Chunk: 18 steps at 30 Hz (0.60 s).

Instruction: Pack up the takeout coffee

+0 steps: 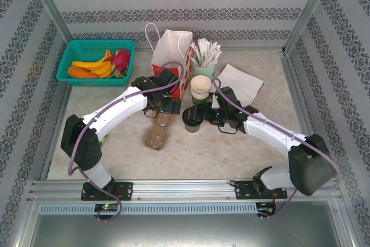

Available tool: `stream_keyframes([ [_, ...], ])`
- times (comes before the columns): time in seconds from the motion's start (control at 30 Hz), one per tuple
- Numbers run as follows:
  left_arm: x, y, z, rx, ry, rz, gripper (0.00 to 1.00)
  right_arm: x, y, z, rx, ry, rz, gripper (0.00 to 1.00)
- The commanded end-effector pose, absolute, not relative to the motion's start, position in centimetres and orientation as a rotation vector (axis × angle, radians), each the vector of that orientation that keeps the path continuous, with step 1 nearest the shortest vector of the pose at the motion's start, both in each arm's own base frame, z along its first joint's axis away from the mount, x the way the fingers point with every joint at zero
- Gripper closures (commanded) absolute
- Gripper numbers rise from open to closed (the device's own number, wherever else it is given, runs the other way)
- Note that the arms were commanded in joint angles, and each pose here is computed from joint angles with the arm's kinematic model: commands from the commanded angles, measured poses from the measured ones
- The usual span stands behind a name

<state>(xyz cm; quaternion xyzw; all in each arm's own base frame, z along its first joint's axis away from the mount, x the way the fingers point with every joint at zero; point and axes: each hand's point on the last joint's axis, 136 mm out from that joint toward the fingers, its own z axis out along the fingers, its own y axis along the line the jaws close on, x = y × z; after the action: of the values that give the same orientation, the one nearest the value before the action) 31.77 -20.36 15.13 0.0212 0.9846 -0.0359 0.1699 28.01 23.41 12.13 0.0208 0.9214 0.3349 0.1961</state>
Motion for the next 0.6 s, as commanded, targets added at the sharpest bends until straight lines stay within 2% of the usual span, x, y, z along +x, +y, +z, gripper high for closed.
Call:
stream_keyframes([
  [0.0,32.5,-19.5,14.0,-0.047,2.807,-0.058,0.0,28.4,23.6,13.5,-0.002,2.537,0.885,0.02],
  [0.57,32.1,-20.8,9.7,-0.087,2.932,-0.175,0.0,28.3,25.2,11.6,-0.196,2.645,0.623,0.02],
])
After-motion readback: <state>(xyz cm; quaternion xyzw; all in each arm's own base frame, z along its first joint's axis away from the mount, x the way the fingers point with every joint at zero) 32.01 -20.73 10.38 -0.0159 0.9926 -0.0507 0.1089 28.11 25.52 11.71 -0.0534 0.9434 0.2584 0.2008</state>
